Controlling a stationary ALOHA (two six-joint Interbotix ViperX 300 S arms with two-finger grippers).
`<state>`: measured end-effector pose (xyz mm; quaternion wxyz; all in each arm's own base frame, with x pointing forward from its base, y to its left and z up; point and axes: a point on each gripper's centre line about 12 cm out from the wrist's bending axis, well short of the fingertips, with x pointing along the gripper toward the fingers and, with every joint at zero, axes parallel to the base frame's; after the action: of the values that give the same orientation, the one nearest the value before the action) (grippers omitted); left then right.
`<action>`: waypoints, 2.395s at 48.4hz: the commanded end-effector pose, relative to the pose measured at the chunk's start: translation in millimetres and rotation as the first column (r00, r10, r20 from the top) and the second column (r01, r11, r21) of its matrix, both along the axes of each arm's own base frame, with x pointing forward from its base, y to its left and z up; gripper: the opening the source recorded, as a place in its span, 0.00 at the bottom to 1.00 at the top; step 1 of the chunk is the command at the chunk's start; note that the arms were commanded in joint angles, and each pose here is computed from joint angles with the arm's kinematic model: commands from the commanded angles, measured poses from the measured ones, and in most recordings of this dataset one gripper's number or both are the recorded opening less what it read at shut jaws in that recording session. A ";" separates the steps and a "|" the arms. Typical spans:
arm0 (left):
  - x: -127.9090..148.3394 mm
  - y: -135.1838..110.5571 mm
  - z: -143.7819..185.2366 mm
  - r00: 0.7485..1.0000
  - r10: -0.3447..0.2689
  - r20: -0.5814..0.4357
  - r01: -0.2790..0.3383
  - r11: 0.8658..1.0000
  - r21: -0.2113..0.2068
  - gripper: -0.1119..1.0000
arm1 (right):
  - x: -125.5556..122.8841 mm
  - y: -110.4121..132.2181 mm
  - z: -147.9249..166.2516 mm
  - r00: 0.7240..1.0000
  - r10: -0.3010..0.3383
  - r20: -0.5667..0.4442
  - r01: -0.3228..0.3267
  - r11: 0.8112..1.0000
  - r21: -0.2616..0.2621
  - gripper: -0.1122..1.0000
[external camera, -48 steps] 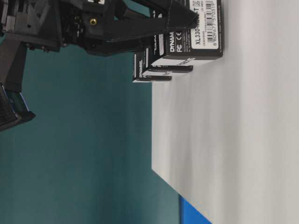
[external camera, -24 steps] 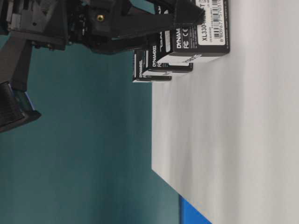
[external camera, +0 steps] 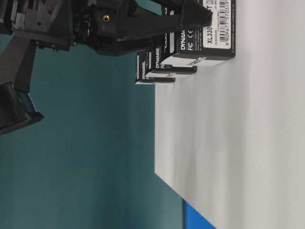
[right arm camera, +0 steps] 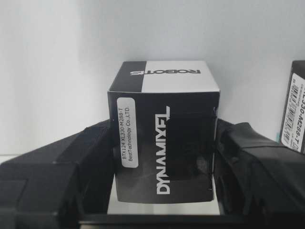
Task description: Place the box from the white plastic tray onto the white base.
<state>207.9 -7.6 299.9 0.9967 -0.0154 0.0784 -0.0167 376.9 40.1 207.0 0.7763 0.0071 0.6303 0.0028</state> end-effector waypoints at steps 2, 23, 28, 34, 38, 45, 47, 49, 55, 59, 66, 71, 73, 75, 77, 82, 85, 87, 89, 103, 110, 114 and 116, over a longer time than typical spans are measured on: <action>2.1 -0.4 9.8 1.000 -0.001 0.024 0.001 1.000 -0.002 0.04 | -0.2 0.8 -7.5 1.000 0.006 -0.016 -0.006 1.000 -0.005 0.62; 2.1 -0.4 9.8 1.000 -0.001 0.024 0.001 1.000 -0.004 0.04 | -0.5 -0.8 -8.4 1.000 0.001 -0.018 -0.001 1.000 -0.004 0.62; 2.1 -0.4 9.8 1.000 -0.001 0.024 0.001 1.000 -0.004 0.04 | -0.4 -1.9 -8.4 1.000 -0.004 -0.018 0.004 1.000 -0.003 0.62; 2.1 -0.1 10.4 1.000 0.000 0.026 0.000 1.000 -0.002 0.04 | -0.7 -4.3 -8.0 1.000 -0.009 -0.015 0.009 1.000 -0.003 0.62; 2.0 -0.4 9.6 1.000 -0.001 0.023 0.001 1.000 -0.002 0.04 | -2.1 -7.3 -8.7 1.000 -0.018 -0.018 0.018 1.000 -0.003 0.72; 2.1 -0.4 10.4 1.000 -0.001 0.026 0.001 1.000 -0.002 0.04 | -1.7 -8.6 -8.5 1.000 -0.017 -0.012 0.017 1.000 -0.005 0.98; 2.1 -0.4 9.8 1.000 -0.001 0.024 0.001 1.000 -0.002 0.04 | -1.0 -8.0 -7.7 1.000 -0.014 -0.003 0.014 1.000 -0.004 0.98; 2.1 -0.4 9.8 1.000 -0.001 0.024 0.001 1.000 -0.002 0.04 | 0.0 -8.3 -6.9 1.000 -0.016 0.008 0.016 1.000 -0.001 0.97; 2.0 -0.4 9.6 1.000 -0.002 0.023 0.002 1.000 -0.001 0.04 | 2.2 -8.2 -3.2 0.999 -0.015 0.043 0.015 1.000 0.001 0.97; 2.0 -0.4 9.0 1.000 -0.002 0.021 0.002 1.000 -0.001 0.04 | 3.4 -7.5 0.7 0.998 -0.015 0.066 0.015 1.000 0.004 0.97; 3.0 -0.8 7.5 1.000 -0.003 0.014 0.003 1.000 -0.002 0.04 | 0.5 -7.6 17.3 0.993 -0.028 0.116 0.027 1.000 0.014 0.97; 2.7 -2.0 8.1 1.000 -0.009 0.014 0.009 1.000 -0.004 0.04 | -4.3 -8.8 41.7 0.980 -0.033 0.195 0.029 0.999 0.023 0.97; 1.9 -3.6 9.4 1.000 -0.016 0.021 0.016 1.000 -0.004 0.04 | -6.2 -8.8 51.7 0.972 -0.034 0.234 0.028 0.999 0.030 0.97; 1.4 -4.9 11.4 0.999 -0.022 0.032 0.023 1.000 -0.006 0.04 | -7.4 -9.4 61.8 0.960 -0.036 0.276 0.028 0.999 0.035 0.97; -0.3 -5.8 14.2 0.998 -0.027 0.049 0.027 1.000 -0.006 0.04 | -9.5 -9.7 70.5 0.948 -0.036 0.316 0.026 0.999 0.038 0.97; -4.5 -6.1 20.8 0.996 -0.030 0.087 0.031 0.999 -0.006 0.04 | -13.7 -9.3 88.3 0.909 -0.035 0.415 0.016 0.999 0.049 0.97; -6.0 -6.0 22.5 0.995 -0.030 0.096 0.031 0.999 -0.007 0.04 | -16.7 -10.2 97.9 0.877 -0.035 0.479 0.011 0.999 0.053 0.97; -6.6 -6.0 23.0 0.995 -0.030 0.098 0.031 0.999 -0.008 0.04 | -18.6 -10.3 102.5 0.857 -0.035 0.514 0.007 0.998 0.056 0.97; -6.6 -6.3 23.0 0.995 -0.032 0.098 0.033 0.999 -0.008 0.04 | -20.9 -10.4 106.5 0.838 -0.037 0.544 0.005 0.998 0.061 0.97; -7.7 -6.3 30.0 0.988 -0.032 0.153 0.034 0.999 -0.009 0.04 | -48.0 -11.4 130.5 0.674 -0.052 0.737 -0.017 0.996 0.086 0.97; -8.0 -6.0 31.7 0.986 -0.031 0.162 0.032 0.999 -0.007 0.04 | -63.8 -12.2 136.5 0.609 -0.055 0.792 -0.028 0.996 0.090 0.97; -10.8 -5.8 33.8 0.984 -0.031 0.174 0.032 0.999 -0.006 0.04 | -76.4 -12.4 136.4 0.592 -0.054 0.804 -0.033 0.995 0.092 0.97; -12.0 -5.1 33.8 0.984 -0.028 0.174 0.029 1.000 -0.006 0.04 | -82.3 -13.0 136.9 0.583 -0.054 0.811 -0.034 0.995 0.091 0.97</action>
<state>196.7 -13.3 320.9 0.9992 -0.0188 0.0106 -0.0337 303.5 26.6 337.1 0.9726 0.0467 0.2261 0.0283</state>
